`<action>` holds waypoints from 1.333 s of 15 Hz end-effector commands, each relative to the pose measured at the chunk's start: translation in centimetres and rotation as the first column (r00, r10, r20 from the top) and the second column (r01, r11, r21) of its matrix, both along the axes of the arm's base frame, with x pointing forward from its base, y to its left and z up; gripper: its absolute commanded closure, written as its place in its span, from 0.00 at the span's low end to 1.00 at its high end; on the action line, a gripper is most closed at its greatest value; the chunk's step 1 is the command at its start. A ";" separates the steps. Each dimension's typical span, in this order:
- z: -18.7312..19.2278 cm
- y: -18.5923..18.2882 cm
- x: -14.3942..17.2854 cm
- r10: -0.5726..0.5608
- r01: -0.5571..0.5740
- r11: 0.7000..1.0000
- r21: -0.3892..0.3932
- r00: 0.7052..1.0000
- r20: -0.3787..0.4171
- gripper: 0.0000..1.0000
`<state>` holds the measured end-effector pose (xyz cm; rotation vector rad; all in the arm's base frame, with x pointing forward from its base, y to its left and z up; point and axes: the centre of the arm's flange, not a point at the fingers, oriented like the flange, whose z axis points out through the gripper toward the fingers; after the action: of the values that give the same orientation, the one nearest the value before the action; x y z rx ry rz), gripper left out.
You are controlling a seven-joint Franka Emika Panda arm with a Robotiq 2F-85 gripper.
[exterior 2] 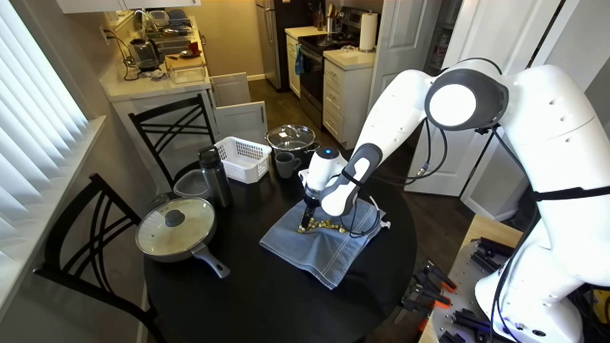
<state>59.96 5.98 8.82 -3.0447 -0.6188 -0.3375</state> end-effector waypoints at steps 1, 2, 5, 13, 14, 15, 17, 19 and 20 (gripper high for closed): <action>-0.8 -0.6 0.2 -0.036 0.034 0.999 0.038 0.998 0.050 0.01; -1.0 -0.8 0.1 -0.038 0.036 0.998 0.047 0.998 0.054 0.00; -1.1 -1.0 -0.4 -0.067 0.059 0.994 0.094 0.995 0.079 0.09; -1.4 -1.1 -0.8 -0.107 0.089 0.979 0.182 0.991 0.087 0.00; -1.6 -1.1 -0.9 -0.110 0.093 0.978 0.185 0.991 0.082 0.00; -1.8 -1.2 -0.9 -0.112 0.096 0.977 0.189 0.991 0.079 0.00; -2.0 -1.1 -1.0 -0.113 0.096 0.976 0.193 0.991 0.077 0.26; -2.0 -0.9 -1.0 -0.110 0.093 0.976 0.196 0.991 0.077 0.40; -1.9 -0.8 -1.0 -0.108 0.091 0.976 0.197 0.991 0.078 0.46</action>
<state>59.63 5.49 6.98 -2.9134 -0.4017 -0.4893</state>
